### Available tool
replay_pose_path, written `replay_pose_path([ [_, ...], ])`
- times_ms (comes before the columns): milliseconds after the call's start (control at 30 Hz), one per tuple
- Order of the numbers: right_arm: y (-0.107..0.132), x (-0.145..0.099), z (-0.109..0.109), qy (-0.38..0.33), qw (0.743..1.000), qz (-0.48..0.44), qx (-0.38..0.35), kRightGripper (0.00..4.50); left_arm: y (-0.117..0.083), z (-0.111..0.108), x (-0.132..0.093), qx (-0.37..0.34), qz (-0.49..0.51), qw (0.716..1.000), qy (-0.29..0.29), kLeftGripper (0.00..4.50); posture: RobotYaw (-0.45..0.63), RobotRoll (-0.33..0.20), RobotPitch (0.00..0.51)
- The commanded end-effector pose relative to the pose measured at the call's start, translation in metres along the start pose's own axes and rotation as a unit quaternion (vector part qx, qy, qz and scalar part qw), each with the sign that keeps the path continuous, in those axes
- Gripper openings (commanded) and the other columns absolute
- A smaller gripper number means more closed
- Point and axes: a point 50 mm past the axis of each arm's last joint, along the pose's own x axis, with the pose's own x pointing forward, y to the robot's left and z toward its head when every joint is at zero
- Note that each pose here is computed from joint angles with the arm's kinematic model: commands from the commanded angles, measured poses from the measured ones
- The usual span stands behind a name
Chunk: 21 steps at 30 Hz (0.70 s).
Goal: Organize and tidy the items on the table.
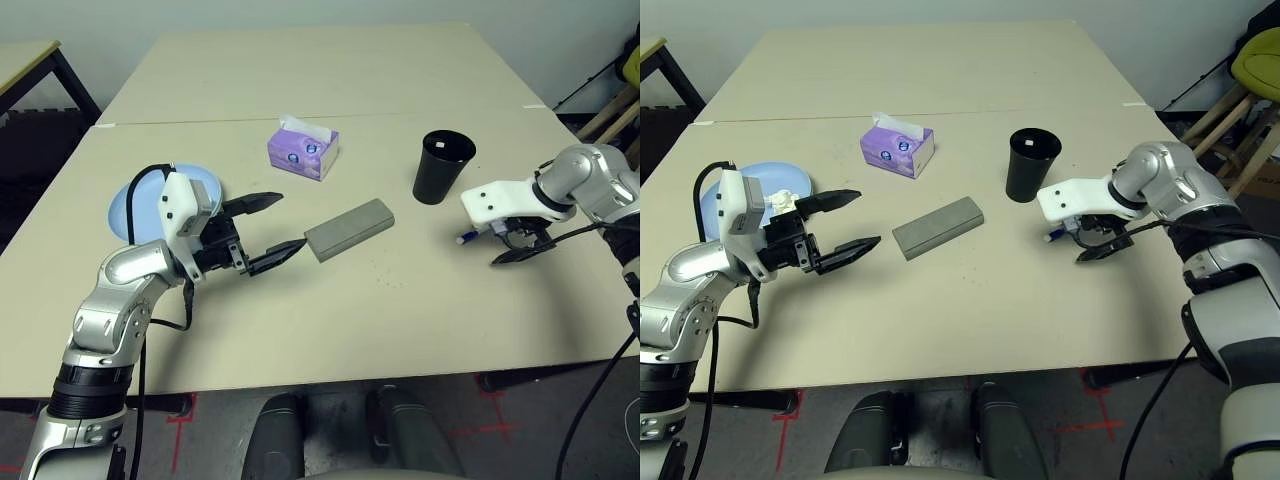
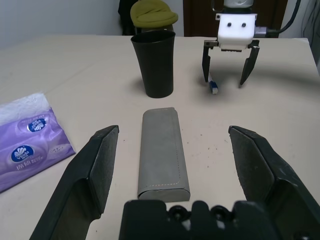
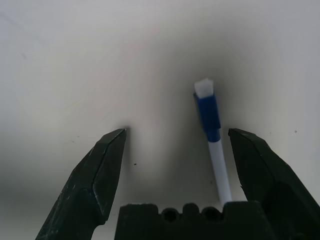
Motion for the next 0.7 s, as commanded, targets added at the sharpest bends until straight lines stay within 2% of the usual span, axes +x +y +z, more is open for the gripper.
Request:
replay_pose_path([
  [33,-0.004,0.004,0.003,0.018,1.0,0.01,-0.022,4.49,-0.004,0.002,-0.001,-0.003,0.0,1.0,-0.002,4.5,0.09,0.0,0.1],
  [300,-0.011,0.009,0.011,0.064,0.993,0.024,-0.096,4.49,-0.006,0.004,-0.001,-0.005,0.003,1.0,0.0,4.5,0.1,0.0,0.104],
  [700,-0.016,0.009,0.018,0.07,0.989,0.03,-0.126,4.49,-0.006,0.006,0.001,-0.007,-0.003,1.0,0.002,4.5,0.09,0.0,0.114],
])
